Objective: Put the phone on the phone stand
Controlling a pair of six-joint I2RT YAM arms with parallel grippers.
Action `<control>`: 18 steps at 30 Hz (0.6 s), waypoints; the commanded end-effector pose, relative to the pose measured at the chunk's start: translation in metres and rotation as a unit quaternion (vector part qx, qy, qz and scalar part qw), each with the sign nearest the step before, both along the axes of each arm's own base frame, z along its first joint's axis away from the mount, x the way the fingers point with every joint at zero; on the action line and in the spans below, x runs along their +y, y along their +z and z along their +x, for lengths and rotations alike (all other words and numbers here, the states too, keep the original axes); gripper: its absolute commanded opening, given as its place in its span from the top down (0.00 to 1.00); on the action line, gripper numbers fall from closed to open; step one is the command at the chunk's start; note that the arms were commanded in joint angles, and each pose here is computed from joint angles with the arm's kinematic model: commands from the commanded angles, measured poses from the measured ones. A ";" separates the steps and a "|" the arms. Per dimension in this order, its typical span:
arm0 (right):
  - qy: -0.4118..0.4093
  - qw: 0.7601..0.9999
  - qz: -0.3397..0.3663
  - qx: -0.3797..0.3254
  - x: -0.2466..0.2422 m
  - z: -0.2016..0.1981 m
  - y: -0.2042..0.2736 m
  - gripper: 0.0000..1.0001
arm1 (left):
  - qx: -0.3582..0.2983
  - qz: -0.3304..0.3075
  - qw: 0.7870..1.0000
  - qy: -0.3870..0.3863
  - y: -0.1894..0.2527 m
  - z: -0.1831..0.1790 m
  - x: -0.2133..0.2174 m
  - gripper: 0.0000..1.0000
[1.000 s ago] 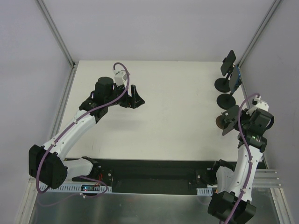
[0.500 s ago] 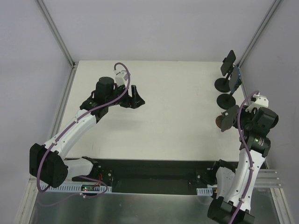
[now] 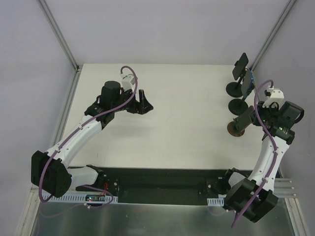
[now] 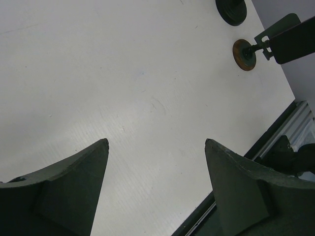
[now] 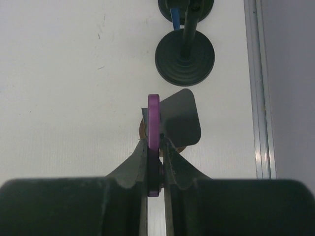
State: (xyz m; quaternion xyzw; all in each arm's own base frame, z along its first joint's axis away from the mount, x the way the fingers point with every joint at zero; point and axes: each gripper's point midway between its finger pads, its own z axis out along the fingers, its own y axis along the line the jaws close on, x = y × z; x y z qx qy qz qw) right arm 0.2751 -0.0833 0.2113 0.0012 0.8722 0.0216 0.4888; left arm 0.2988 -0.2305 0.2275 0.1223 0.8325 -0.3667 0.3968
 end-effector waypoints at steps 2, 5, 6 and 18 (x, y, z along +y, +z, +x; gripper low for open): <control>0.089 0.991 -0.041 -0.091 0.009 0.024 0.047 1.00 | -0.029 -0.021 0.999 -0.025 0.019 -0.008 -0.010 0.21; 0.092 0.992 -0.032 -0.086 0.007 0.028 0.040 1.00 | -0.030 -0.020 0.999 -0.029 0.019 -0.010 -0.011 0.20; 0.091 0.992 -0.029 -0.088 0.006 0.030 0.039 1.00 | -0.031 -0.019 0.999 -0.028 0.019 -0.009 -0.011 0.20; 0.071 0.995 -0.026 -0.066 -0.008 0.034 0.028 1.00 | -0.046 -0.014 0.998 -0.042 0.022 -0.016 -0.017 0.21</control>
